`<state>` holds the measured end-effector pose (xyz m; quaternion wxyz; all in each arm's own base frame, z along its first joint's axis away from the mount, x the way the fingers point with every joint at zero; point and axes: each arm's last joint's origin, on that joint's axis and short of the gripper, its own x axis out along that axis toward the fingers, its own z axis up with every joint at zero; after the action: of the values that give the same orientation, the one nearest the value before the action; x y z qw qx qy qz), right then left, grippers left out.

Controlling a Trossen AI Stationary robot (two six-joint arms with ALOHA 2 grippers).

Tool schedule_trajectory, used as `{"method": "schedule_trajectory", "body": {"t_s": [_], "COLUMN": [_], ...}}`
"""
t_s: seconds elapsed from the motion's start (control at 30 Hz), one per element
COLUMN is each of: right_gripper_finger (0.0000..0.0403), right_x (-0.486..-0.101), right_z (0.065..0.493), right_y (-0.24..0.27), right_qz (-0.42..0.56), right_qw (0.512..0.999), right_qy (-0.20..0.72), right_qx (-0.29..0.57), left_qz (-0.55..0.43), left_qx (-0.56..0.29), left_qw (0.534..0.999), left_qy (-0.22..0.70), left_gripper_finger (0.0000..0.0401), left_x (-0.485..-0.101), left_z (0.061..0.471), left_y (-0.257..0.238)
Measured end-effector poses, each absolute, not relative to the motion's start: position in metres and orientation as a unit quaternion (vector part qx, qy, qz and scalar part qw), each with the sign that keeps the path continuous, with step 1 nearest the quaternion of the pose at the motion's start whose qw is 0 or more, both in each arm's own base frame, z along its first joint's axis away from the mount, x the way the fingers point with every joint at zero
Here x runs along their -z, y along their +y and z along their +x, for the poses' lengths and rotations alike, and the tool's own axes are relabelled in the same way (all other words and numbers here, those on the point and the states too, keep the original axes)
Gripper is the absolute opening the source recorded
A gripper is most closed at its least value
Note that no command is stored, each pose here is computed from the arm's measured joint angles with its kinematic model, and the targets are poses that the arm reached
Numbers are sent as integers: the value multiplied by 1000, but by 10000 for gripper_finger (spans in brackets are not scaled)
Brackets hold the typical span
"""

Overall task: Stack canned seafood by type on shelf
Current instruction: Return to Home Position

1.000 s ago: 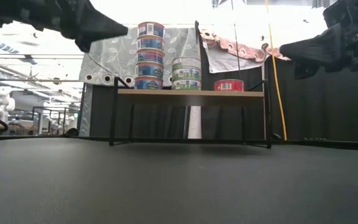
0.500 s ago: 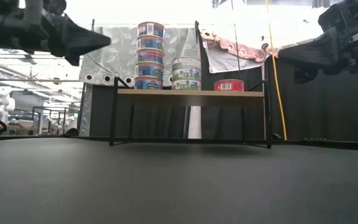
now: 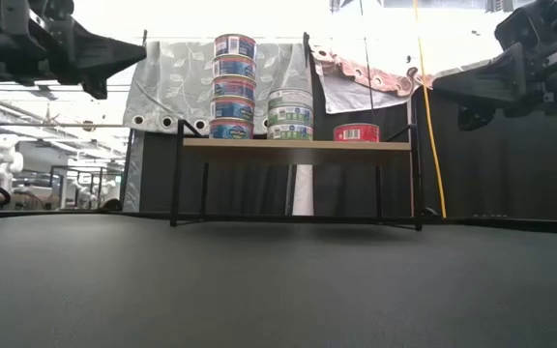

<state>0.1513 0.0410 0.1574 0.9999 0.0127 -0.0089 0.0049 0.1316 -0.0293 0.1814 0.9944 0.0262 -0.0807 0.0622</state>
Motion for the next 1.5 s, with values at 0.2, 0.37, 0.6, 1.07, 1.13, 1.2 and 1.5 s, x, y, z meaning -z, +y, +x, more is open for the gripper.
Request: {"method": "schedule_trajectory", "body": {"t_s": [0.2, 0.37, 0.6, 1.07, 1.13, 1.2, 1.5], "right_gripper_finger": [0, 0, 0, 0, 0, 0, 0], "right_x": [-158, -163, -169, -174, -174, -175, -172], "right_z": [151, 147, 139, 122, 119, 117, 107], "right_y": [41, 40, 31, 12, 10, 9, 8], "right_qz": [26, 30, 41, 49, 49, 49, 59], "right_qw": [1000, 999, 999, 998, 998, 998, 996], "right_qy": [-12, -20, -23, -20, -22, -22, -9], "right_qx": [-5, -17, -27, -39, -34, -44, -60], "left_qz": [35, 41, 41, 32, 34, 29, 25], "left_qx": [-64, -65, -66, -62, -61, -60, -58], "left_qw": [993, 993, 992, 993, 994, 995, 997], "left_qy": [-93, -93, -99, -92, -86, -77, -48], "left_gripper_finger": [5, 5, 5, 5, 5, 5, 5], "left_x": [-186, -187, -189, -187, -185, -183, -176], "left_z": [123, 117, 109, 103, 103, 102, 99], "left_y": [-27, -25, -22, -20, -20, -20, -19]}}
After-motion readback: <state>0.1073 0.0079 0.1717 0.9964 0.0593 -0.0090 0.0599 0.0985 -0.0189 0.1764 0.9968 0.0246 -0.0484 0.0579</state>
